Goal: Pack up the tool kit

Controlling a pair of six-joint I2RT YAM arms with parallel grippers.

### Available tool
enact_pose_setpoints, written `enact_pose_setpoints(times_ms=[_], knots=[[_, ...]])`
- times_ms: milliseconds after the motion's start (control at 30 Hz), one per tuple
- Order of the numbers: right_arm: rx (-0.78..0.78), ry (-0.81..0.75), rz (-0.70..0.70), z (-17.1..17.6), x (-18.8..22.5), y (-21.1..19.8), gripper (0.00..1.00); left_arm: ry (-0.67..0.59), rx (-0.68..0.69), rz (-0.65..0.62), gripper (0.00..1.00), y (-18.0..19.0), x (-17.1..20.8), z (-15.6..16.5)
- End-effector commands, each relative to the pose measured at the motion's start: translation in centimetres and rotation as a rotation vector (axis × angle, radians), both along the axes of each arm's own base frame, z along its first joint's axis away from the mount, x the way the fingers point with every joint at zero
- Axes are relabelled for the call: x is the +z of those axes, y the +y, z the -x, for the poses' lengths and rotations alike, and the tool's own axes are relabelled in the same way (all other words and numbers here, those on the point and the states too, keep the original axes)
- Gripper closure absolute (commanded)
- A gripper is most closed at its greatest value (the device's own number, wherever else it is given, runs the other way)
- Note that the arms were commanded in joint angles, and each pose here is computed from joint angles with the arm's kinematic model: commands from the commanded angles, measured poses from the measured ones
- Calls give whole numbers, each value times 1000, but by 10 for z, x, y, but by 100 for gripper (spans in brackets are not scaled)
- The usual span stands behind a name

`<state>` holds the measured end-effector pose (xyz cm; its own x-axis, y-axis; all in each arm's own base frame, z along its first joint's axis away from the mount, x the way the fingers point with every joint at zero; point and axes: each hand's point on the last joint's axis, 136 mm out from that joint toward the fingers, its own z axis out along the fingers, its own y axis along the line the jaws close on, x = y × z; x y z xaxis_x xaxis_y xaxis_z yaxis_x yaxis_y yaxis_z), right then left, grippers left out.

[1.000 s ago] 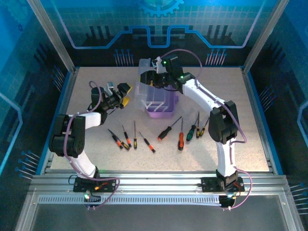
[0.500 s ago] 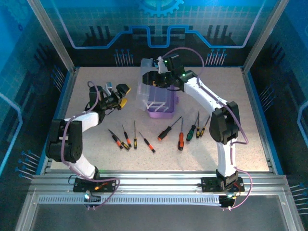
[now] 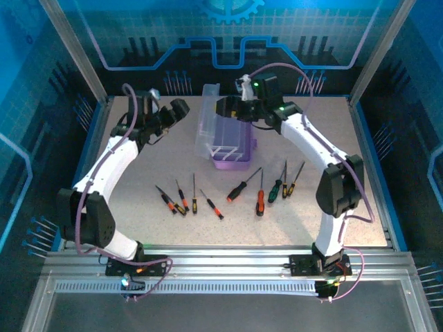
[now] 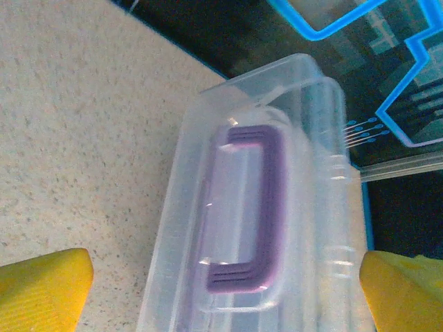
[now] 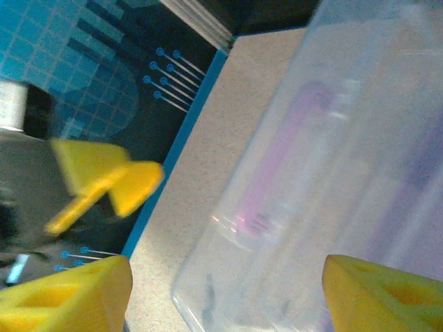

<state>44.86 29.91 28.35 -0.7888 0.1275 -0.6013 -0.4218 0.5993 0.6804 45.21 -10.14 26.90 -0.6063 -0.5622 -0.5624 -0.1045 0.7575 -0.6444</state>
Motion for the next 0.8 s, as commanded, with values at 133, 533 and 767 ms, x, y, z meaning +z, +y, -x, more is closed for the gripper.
enact_pose_setpoints(times_ms=[133,533,767], knots=[[-195,25,20,0,-42,-90,21,151,-55,-481,1,-6,0,29],[-286,158,73,28,-134,-148,16,190,-246,-666,1,-85,-6,24],[-282,191,53,32,-154,-148,15,243,-248,-754,1,-87,-21,16]])
